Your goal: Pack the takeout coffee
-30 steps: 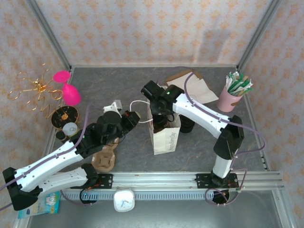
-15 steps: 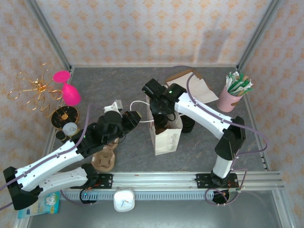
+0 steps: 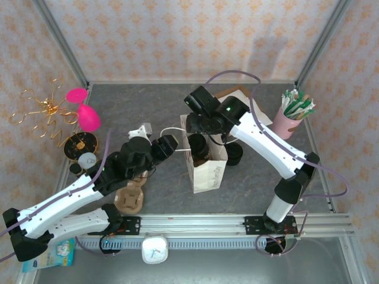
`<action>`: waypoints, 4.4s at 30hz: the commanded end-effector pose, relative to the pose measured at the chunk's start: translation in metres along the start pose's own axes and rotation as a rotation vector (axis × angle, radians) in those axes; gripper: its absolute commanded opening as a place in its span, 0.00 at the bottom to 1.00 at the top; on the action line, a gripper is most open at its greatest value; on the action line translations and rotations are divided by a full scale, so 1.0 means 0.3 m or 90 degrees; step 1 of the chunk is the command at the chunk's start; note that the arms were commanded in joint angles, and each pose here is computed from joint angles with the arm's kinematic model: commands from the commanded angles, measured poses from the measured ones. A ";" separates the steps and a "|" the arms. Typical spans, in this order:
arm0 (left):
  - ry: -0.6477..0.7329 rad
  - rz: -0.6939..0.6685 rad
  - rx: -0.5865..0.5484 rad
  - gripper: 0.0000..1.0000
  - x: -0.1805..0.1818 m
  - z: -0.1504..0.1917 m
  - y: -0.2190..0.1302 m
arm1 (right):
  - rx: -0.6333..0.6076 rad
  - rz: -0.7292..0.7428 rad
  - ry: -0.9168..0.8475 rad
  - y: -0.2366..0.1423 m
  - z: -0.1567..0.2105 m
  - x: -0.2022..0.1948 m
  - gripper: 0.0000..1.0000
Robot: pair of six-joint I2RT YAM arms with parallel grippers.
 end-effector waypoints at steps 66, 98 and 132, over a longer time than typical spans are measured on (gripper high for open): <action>0.485 -0.015 -0.089 0.99 -0.273 -0.259 -0.002 | -0.280 0.297 0.382 -0.202 -0.430 -1.092 0.65; 0.479 -0.011 -0.094 0.99 -0.272 -0.256 0.015 | -0.259 0.292 0.382 -0.154 -0.496 -1.159 0.27; 0.414 -0.061 -0.154 0.99 -0.255 -0.315 -0.068 | -0.429 -0.017 0.304 -0.639 -0.485 -0.823 0.00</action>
Point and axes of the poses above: each hand's point on the last joint's axis, 136 mm out from that joint toward the fingers, its own y axis out along the fingers, its own x axis along the line the jaws close on, z = x × y, the point moved 6 cm from there along -y, back along the fingers, and after that the axes turned 12 degrees about y, right-handed, at the moved point
